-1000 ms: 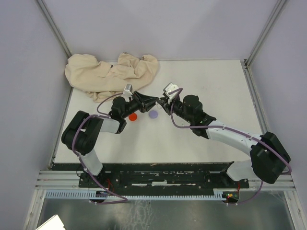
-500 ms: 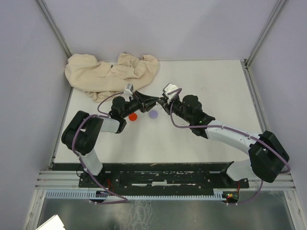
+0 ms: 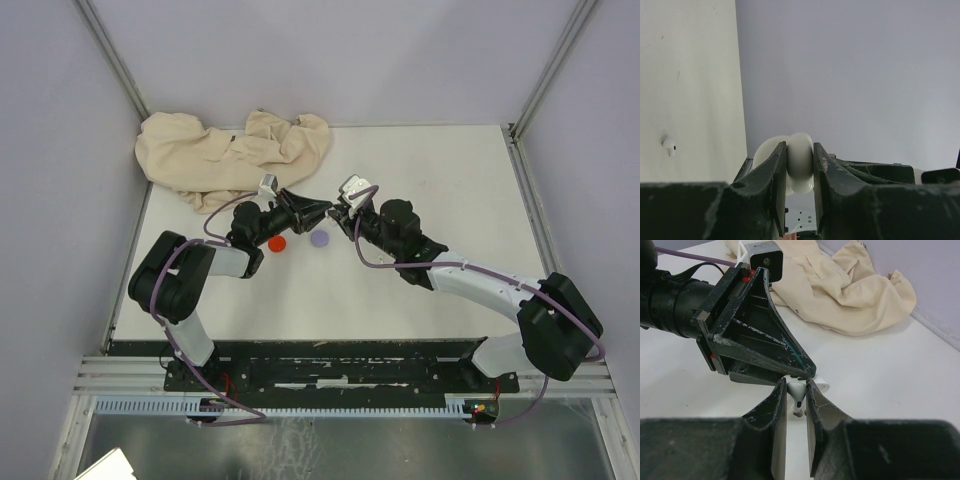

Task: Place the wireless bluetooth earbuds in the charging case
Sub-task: Place the earbud in the charging case.

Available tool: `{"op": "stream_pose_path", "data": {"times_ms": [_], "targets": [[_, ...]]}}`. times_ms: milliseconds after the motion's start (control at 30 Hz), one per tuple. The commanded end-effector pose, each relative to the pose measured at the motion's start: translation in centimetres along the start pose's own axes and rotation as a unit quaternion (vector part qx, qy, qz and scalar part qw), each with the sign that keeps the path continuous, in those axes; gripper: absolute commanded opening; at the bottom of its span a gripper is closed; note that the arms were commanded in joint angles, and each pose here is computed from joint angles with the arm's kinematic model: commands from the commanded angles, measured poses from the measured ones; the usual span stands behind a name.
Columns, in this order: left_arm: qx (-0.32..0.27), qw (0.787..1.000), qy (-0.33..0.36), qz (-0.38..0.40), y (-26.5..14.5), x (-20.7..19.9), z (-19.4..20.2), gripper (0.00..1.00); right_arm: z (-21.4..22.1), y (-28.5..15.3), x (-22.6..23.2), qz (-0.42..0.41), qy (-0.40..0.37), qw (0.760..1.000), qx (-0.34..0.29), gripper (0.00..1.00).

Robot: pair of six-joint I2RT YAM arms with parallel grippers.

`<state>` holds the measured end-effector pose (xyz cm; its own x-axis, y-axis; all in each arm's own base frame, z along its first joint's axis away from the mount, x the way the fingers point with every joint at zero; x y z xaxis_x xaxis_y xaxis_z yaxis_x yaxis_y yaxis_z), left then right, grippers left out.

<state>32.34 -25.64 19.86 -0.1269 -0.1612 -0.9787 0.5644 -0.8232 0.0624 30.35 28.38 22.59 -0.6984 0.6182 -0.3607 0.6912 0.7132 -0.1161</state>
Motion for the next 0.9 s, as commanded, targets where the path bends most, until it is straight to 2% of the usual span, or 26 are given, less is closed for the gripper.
{"op": "stream_pose_path", "data": {"times_ms": [0,600,633,700,733,800,867], "targets": [[0.022,0.999,0.013,0.044,0.2,-2.5,0.9,0.03,0.0,-0.1,-0.1,0.006,-0.006,1.000,-0.004,0.02],[0.021,0.998,0.008,0.054,0.4,-2.8,0.6,0.03,0.3,-1.0,-0.3,0.016,-0.009,1.000,0.004,0.03],[0.021,0.998,0.008,0.055,0.5,-2.9,0.6,0.03,0.2,-1.0,-0.3,0.015,-0.007,1.000,0.004,0.10],[0.021,0.998,0.008,0.054,0.5,-2.8,0.6,0.03,0.0,-1.0,-0.3,0.016,-0.003,1.000,0.002,0.33],[0.021,0.998,0.008,0.054,0.5,-2.8,0.6,0.03,-0.1,-1.1,-0.3,0.016,-0.001,1.000,0.000,0.41],[0.020,0.998,0.009,0.051,0.5,-2.7,0.6,0.03,-0.6,-1.1,-0.4,0.018,0.007,1.000,-0.008,0.55],[0.018,0.999,0.010,0.047,0.5,-2.3,0.4,0.03,-1.6,-1.3,-0.7,0.022,0.014,0.999,-0.023,0.62]]}}
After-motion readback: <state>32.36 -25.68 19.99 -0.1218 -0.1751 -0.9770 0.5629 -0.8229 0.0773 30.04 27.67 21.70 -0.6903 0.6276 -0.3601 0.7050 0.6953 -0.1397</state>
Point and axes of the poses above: each gripper's point midway between its finger pads, its own y axis out along the fingers, its own x axis along the line the jaws close on, z = x × y, the point moved 4 cm from there along -y, back along the fingers, and after that the axes turned 12 degrees about -y, right-handed, at the moved point
